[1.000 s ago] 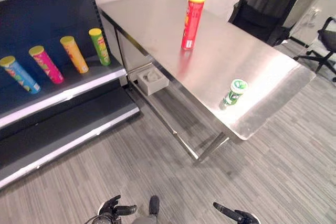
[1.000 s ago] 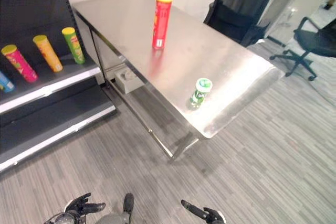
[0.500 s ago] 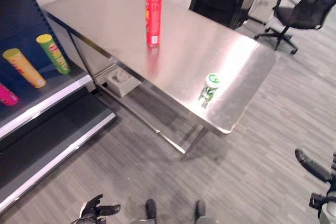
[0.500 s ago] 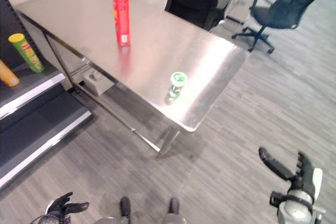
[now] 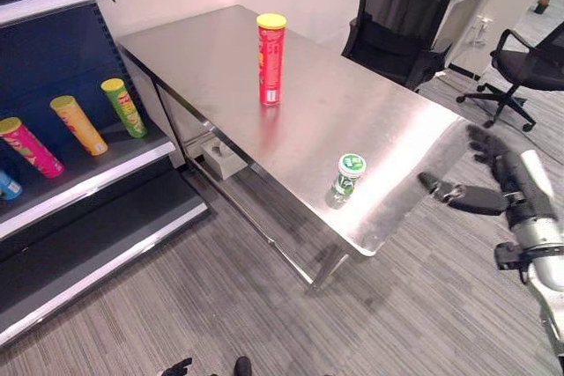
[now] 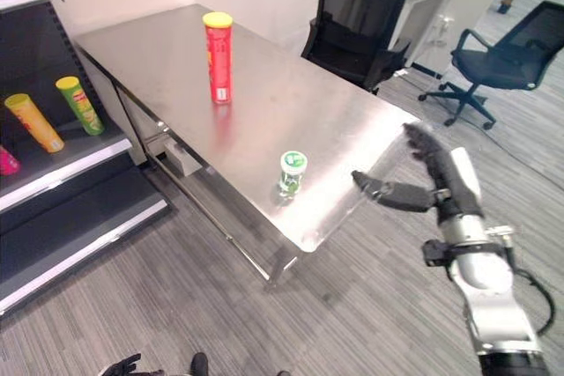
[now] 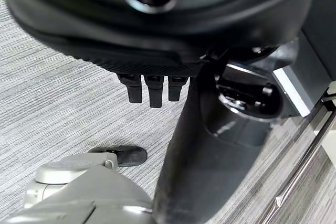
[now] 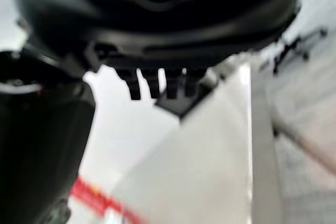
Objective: Put the goods on the table back onto the shelves and tidy them up.
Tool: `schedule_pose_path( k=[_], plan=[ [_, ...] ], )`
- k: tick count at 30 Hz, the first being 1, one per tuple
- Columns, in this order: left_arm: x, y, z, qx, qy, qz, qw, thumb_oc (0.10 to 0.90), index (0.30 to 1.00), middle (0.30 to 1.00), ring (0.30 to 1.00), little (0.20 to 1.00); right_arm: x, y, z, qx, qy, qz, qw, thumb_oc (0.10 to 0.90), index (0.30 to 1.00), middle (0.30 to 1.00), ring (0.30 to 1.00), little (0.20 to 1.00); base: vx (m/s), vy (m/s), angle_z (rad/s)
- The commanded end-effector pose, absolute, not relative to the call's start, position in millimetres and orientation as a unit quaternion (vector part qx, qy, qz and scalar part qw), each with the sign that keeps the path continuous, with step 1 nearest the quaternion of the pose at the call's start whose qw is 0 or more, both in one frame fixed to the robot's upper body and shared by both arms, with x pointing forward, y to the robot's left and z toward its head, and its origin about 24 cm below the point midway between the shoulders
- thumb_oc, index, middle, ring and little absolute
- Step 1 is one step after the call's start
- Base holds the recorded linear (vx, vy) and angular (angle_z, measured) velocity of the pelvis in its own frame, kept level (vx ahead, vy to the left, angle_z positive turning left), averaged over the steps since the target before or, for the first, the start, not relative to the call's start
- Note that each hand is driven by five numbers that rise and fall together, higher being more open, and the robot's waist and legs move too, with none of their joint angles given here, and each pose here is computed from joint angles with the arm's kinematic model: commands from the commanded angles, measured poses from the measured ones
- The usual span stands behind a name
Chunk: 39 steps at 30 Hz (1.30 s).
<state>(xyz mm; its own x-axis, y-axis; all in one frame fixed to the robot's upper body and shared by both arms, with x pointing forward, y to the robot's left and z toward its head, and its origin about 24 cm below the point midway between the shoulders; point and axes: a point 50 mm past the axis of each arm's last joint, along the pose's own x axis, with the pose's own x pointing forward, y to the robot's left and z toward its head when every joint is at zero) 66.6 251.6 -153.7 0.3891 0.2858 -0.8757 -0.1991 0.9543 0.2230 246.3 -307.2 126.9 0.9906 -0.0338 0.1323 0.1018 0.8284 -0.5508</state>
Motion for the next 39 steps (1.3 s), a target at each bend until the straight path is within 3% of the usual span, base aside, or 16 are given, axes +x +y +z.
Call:
schedule_pose_path(
  k=[1,10,34,35,36,37,39],
  plan=[
    [87.9,266.0,-145.6,0.073,0.504,0.136,0.85,0.8,0.9,0.9,0.9,0.9,254.2,-308.3,193.5,-0.33,-0.183,-0.047,0.925,0.8,0.9,0.9,0.9,0.9,0.03,-0.034,0.09],
    [76.7,269.5,-146.9,0.071,0.514,0.146,0.842,0.8,0.9,0.9,0.9,0.9,264.6,-297.5,180.0,-0.372,-0.155,-0.015,0.915,0.8,0.9,0.9,0.9,0.9,0.02,-0.025,0.09],
    [75.8,267.8,-147.3,0.075,0.515,0.155,0.839,0.8,0.9,0.9,0.9,0.9,293.2,-286.2,156.9,-0.373,-0.128,-0.053,0.918,0.8,0.9,0.9,0.9,0.9,0.01,-0.01,0.12],
    [75.7,268.0,-147.4,0.075,0.516,0.156,0.839,0.8,0.9,0.9,0.9,0.9,293.5,-286.2,156.5,-0.372,-0.127,-0.053,0.918,0.725,0.787,0.787,0.787,0.787,0.0,-0.007,0.16],
    [75.9,267.9,-147.4,0.074,0.516,0.158,0.839,0.8,0.9,0.9,0.9,0.9,293.7,-286.1,156.0,-0.371,-0.126,-0.054,0.919,0.595,0.592,0.592,0.592,0.592,0.01,-0.007,0.11],
    [76.2,268.1,-147.3,0.074,0.515,0.157,0.839,0.8,0.9,0.9,0.9,0.9,294.2,-285.9,155.4,-0.37,-0.125,-0.054,0.919,0.4,0.3,0.3,0.3,0.3,0.02,-0.01,0.07],
    [77.3,268.2,-147.0,0.074,0.514,0.158,0.84,0.8,0.9,0.9,0.9,0.9,295.5,-284.9,156.7,-0.376,-0.125,-0.049,0.917,0.4,0.3,0.3,0.3,0.3,0.0,0.0,0.0]
  ],
)
